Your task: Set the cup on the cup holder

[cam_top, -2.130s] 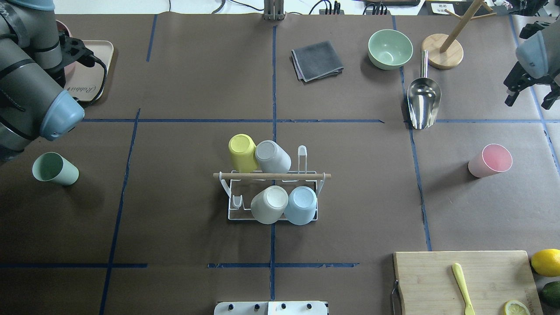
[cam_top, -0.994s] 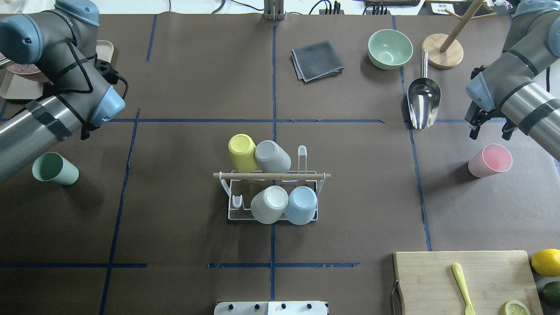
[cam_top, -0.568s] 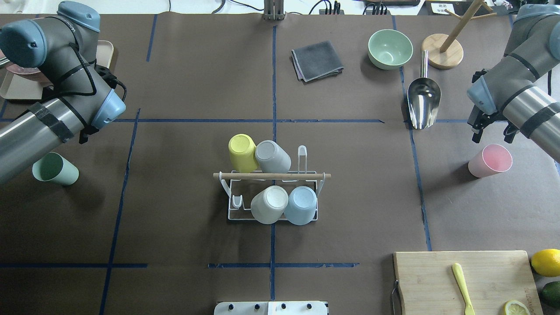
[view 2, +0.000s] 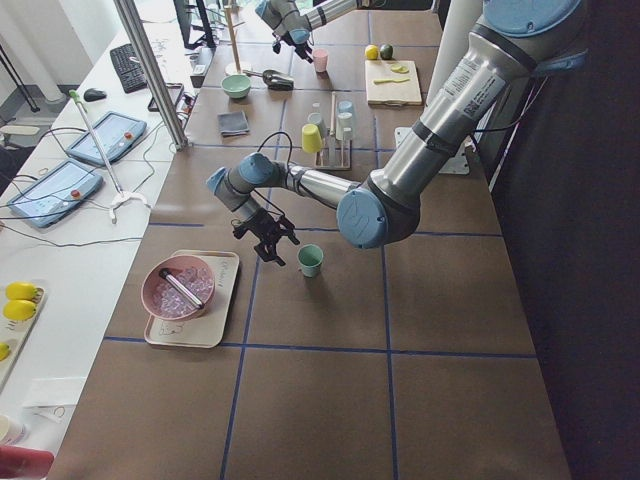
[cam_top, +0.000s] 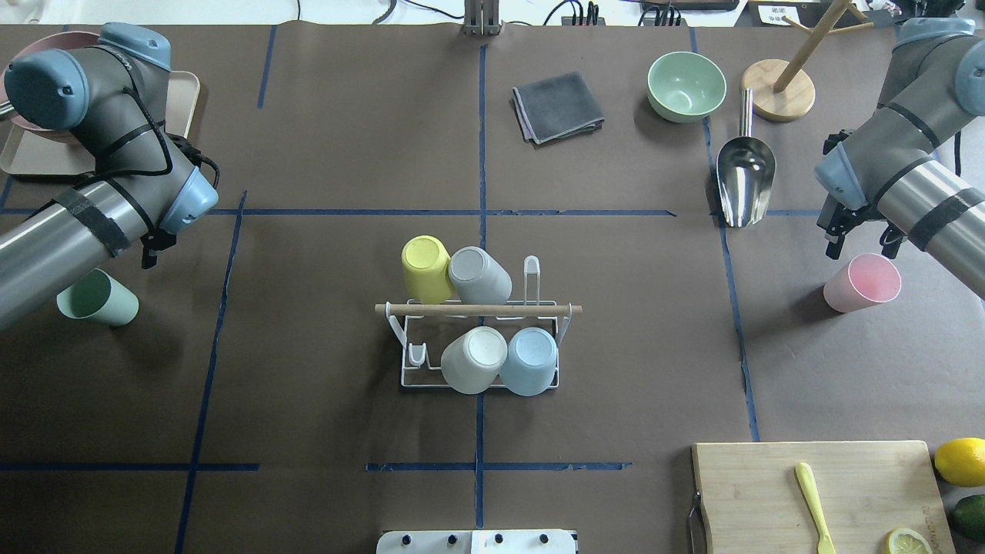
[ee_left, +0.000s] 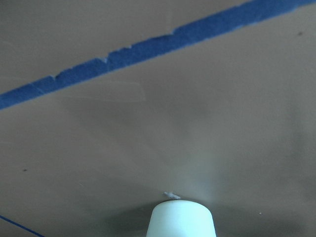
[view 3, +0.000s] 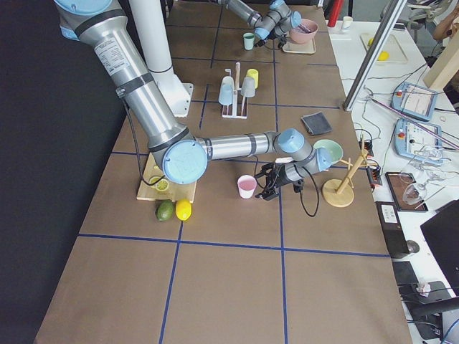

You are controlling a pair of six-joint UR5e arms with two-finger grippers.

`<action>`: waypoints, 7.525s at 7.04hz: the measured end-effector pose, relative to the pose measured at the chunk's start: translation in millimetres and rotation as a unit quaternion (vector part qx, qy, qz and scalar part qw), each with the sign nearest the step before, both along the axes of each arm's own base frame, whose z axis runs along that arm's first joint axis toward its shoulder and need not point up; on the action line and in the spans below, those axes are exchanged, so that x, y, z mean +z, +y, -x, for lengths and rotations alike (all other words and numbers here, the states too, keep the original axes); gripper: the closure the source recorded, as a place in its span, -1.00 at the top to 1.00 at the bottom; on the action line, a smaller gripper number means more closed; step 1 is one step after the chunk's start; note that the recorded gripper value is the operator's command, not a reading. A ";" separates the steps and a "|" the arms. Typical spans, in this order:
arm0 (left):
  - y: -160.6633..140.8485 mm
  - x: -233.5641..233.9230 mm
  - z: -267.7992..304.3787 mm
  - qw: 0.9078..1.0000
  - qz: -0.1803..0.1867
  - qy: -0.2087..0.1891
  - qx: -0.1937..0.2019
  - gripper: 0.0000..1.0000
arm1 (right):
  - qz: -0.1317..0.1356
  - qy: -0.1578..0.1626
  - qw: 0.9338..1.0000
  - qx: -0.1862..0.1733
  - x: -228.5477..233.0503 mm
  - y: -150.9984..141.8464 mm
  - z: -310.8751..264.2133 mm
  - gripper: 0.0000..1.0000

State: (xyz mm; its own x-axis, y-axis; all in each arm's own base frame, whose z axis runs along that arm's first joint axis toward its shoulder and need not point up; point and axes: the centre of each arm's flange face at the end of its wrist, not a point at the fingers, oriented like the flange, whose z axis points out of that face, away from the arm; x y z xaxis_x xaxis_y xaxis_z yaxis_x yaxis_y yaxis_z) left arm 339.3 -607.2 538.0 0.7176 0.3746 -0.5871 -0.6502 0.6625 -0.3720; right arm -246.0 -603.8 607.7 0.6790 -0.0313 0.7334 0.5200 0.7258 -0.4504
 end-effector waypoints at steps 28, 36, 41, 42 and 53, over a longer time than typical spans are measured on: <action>36.9 -267.4 12.7 0.927 -0.265 0.265 -0.019 -0.86 | -0.377 -0.154 0.912 0.042 -181.4 -38.8 -78.3 -1.00; 115.5 -314.5 48.8 0.739 -0.402 0.528 -0.114 -0.86 | -0.576 -0.294 0.758 0.082 -273.0 -27.7 -47.5 -1.00; 179.0 -329.3 8.3 0.553 -0.543 0.612 -0.161 -0.83 | -0.619 -0.403 0.646 0.192 -331.2 40.7 29.8 -1.00; 203.0 -322.9 -13.5 0.531 -0.545 0.625 -0.175 -0.83 | -0.624 -0.421 0.621 0.217 -338.2 58.0 54.5 -1.00; 289.8 -252.9 -113.2 0.367 -0.529 0.698 -0.313 -0.81 | -0.734 -0.430 0.434 0.294 -357.9 207.7 229.1 -1.00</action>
State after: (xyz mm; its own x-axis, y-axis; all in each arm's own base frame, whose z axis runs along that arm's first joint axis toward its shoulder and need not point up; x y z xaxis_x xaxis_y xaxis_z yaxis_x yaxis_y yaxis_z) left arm 452.5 -317.4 285.0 0.1335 0.9413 -0.3100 0.6860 0.1380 0.7144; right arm -475.1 -396.2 249.8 0.3803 -0.9017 0.2056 -0.4334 0.0226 0.9009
